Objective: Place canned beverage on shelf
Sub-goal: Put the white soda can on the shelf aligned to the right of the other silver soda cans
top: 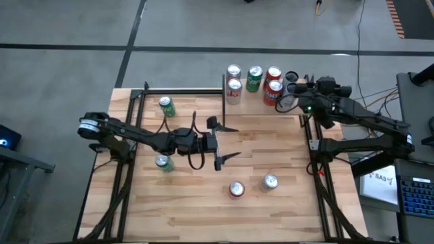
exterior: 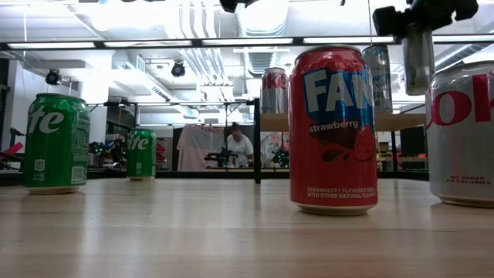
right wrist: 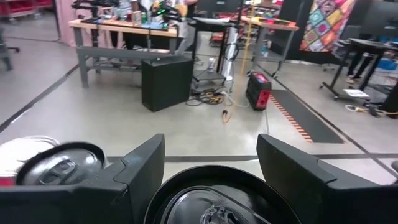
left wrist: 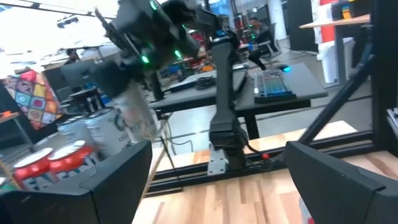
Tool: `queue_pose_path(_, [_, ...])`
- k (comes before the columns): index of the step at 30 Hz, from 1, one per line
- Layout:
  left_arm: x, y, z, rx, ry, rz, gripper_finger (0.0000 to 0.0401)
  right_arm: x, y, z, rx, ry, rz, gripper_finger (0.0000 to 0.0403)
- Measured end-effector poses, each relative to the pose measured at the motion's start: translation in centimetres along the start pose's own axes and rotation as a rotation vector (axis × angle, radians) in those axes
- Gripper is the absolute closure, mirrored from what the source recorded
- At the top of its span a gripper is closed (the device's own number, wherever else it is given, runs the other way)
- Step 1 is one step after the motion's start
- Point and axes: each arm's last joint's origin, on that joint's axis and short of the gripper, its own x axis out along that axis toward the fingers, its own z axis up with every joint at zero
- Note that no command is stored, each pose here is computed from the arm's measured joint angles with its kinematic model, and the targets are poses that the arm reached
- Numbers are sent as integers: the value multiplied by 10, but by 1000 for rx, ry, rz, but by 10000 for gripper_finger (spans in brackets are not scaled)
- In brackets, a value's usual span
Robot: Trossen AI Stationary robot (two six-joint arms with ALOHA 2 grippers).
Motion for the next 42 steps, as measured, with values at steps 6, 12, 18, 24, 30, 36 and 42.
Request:
queue_pose_path(6, [9, -1, -11, -2, -10, 14, 49, -5, -7, 24, -5, 13, 53, 170])
queue_pose_path(12, [13, 1, -5, 6, -29, 23, 49, -8, -12, 39, -1, 14, 84, 171])
queue_pose_path(18, [14, 2, -5, 15, -29, 27, 49, -11, -20, 49, 14, 19, 123, 170])
queue_pose_path(24, [14, 2, -6, 16, -25, 29, 49, -12, -21, 52, 14, 25, 142, 171])
queue_pose_path(30, [14, 3, -6, 16, -26, 30, 49, -11, -15, 49, -4, 30, 138, 171])
queue_pose_path(36, [15, 4, -6, 16, -27, 27, 49, -14, -22, 57, 26, 49, 203, 171])
queue_pose_path(42, [17, 16, -5, -50, -105, -75, 49, -20, -34, 72, 66, 77, 338, 171])
